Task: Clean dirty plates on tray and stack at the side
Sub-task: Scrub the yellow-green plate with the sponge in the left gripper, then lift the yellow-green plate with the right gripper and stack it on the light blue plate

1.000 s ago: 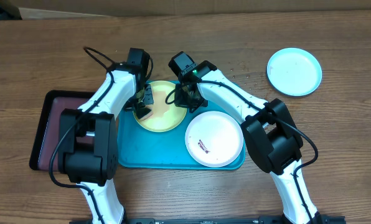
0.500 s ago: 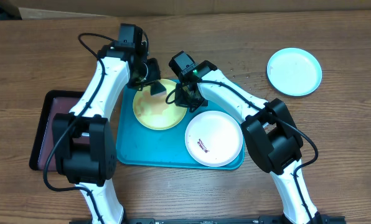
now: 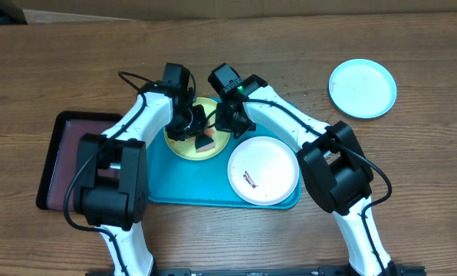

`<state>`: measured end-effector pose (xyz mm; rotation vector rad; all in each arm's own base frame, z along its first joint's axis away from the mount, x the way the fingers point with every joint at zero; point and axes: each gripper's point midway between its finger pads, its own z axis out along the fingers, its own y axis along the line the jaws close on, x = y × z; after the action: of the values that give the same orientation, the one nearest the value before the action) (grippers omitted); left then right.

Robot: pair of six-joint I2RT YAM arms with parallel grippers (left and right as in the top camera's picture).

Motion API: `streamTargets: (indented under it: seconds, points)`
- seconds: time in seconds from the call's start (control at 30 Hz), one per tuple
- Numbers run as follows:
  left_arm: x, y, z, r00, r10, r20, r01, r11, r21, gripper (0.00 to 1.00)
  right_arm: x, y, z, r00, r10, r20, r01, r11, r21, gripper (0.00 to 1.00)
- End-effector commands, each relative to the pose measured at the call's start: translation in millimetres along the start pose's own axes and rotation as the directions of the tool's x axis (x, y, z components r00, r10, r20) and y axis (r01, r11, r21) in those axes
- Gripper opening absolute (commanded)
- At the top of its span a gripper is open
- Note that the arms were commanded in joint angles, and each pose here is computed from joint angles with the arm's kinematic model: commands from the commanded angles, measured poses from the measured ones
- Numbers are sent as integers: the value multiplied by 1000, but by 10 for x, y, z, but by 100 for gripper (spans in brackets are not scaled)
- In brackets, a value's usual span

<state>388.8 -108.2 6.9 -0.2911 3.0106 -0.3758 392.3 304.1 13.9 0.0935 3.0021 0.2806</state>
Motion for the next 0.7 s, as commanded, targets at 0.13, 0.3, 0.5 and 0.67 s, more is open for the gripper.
streamTargets:
  seconds: [0.13, 0.3, 0.5, 0.67]
  points:
    - [-56, 1252, -281, 982, -42, 184, 150, 761, -631, 4, -138, -107, -58, 998, 33, 47, -35, 999, 37, 4]
    - [-190, 1234, -636, 978, -21, 210, 160, 719, -677, 4, -105, -135, -58, 999, 27, 33, -28, 998, 49, 4]
    - [-526, 993, -1219, 930, -82, 359, 292, 760, -581, 4, -113, -121, -78, 999, -21, 34, 19, 999, 45, 4]
    - [-728, 832, -1712, 881, -195, 431, 364, 862, -352, 4, -164, -48, -251, 996, -68, 62, 66, 997, 26, 4]
